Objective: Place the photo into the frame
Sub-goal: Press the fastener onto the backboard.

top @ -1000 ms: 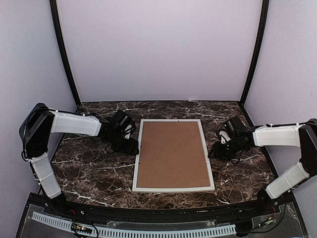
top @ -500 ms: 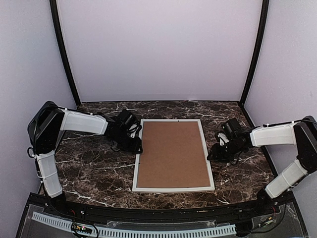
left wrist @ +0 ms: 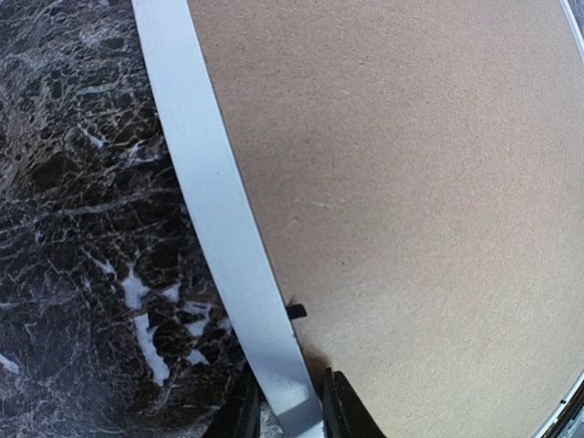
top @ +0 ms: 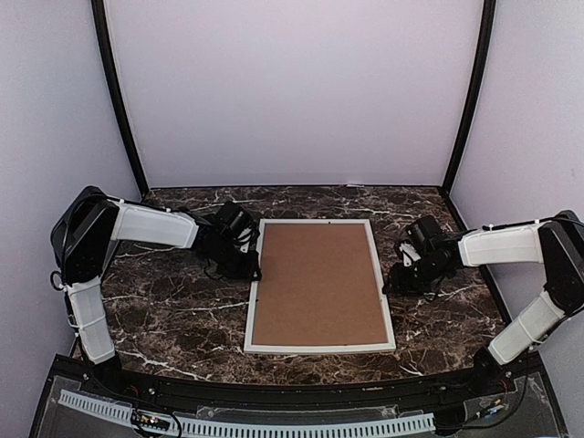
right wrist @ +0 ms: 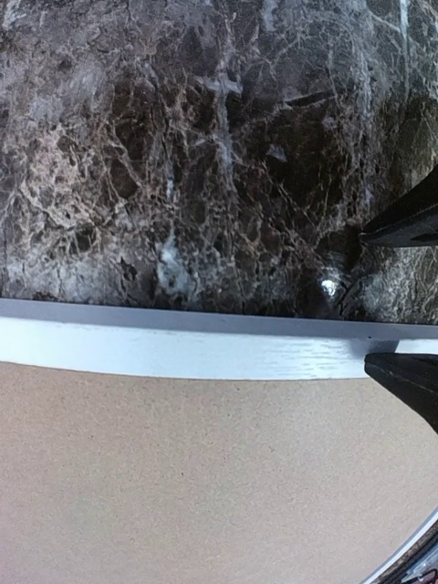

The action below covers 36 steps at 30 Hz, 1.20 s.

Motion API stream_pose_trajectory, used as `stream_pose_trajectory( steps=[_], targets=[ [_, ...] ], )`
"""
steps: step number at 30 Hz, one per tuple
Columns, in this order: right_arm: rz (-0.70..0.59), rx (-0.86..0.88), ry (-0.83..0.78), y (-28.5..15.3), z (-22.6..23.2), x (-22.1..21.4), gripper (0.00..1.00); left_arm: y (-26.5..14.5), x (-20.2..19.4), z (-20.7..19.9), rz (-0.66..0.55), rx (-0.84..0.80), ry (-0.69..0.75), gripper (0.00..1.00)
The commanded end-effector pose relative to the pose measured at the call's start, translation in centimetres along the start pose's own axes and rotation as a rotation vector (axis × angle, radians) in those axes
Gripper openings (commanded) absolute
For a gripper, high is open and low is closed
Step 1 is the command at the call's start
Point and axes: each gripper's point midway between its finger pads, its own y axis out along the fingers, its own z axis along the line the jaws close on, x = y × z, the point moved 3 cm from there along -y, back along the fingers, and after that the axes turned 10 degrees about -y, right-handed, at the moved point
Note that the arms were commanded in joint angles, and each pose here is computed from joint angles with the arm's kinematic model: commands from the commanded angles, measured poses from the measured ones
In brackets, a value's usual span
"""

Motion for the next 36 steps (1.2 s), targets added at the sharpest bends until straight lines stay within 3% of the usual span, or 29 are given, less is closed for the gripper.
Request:
stream_pose_trajectory(
  steps=[1, 11, 36],
  targets=[
    [0.011, -0.024, -0.018, -0.4, -0.1, -0.5, 0.40, 0.5, -0.9, 0.5, 0.013, 0.006, -0.021, 0.24],
    [0.016, -0.030, -0.020, -1.3, 0.5, -1.6, 0.40, 0.8, -1.3, 0.3, 0.006, 0.009, -0.030, 0.18],
    [0.065, -0.037, -0.037, -1.3, 1.7, -3.5, 0.37, 0.8, -1.3, 0.4, 0.004, 0.019, -0.030, 0.18]
  ],
)
